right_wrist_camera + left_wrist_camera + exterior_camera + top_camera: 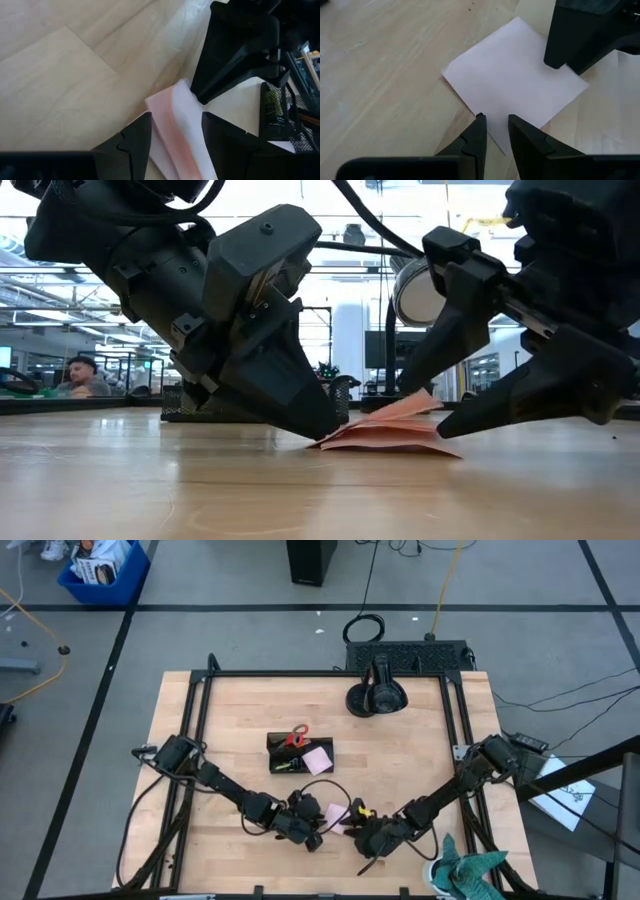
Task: Pick and place office supplies into organizer
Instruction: Put the pink sticky notes into the black desk organizer
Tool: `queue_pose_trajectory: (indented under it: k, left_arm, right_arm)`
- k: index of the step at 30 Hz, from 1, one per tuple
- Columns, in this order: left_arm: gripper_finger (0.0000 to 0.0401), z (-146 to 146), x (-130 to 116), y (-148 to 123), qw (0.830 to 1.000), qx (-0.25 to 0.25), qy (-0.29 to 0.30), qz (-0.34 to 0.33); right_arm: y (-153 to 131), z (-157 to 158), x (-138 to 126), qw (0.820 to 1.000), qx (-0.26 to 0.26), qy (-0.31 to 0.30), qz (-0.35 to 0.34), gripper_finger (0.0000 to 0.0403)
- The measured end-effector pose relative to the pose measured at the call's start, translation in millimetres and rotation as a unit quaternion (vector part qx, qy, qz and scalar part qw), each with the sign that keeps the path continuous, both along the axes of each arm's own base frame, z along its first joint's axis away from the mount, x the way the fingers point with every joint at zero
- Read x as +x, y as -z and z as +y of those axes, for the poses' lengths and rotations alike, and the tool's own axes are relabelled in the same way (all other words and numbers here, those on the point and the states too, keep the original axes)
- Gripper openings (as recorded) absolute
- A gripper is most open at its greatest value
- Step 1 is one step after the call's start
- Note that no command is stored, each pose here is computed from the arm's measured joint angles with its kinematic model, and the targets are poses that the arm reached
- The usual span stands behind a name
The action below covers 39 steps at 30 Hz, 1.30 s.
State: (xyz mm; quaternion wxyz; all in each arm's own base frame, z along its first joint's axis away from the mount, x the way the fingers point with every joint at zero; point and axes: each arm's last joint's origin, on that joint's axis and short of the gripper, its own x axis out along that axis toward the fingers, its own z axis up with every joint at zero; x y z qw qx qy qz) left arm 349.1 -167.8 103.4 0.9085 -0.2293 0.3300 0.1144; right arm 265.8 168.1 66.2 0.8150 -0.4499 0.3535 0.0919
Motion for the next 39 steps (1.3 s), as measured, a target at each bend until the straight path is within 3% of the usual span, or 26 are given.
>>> queue_pose_trajectory:
  k: [17, 28, 39]
  left_arm:
    - [0.0085, 0.3, -0.5, 0.6, 1.0, 0.006, 0.004, 0.004]
    - [0.0085, 2.3, 0.4, 0.6, 1.0, 0.011, 0.005, 0.005]
    - [0.0085, 0.2, 4.3, -3.4, 1.0, -0.011, 0.021, -0.018]
  right_arm:
    - [-11.9, 25.1, -6.0, 0.998, -0.014, -0.031, -0.049, 0.0163]
    - [-10.4, 35.1, -12.5, 0.997, 0.066, -0.036, -0.032, 0.0165]
    - [-7.9, 18.0, -2.7, 0.998, 0.063, 0.001, -0.02, 0.0171]
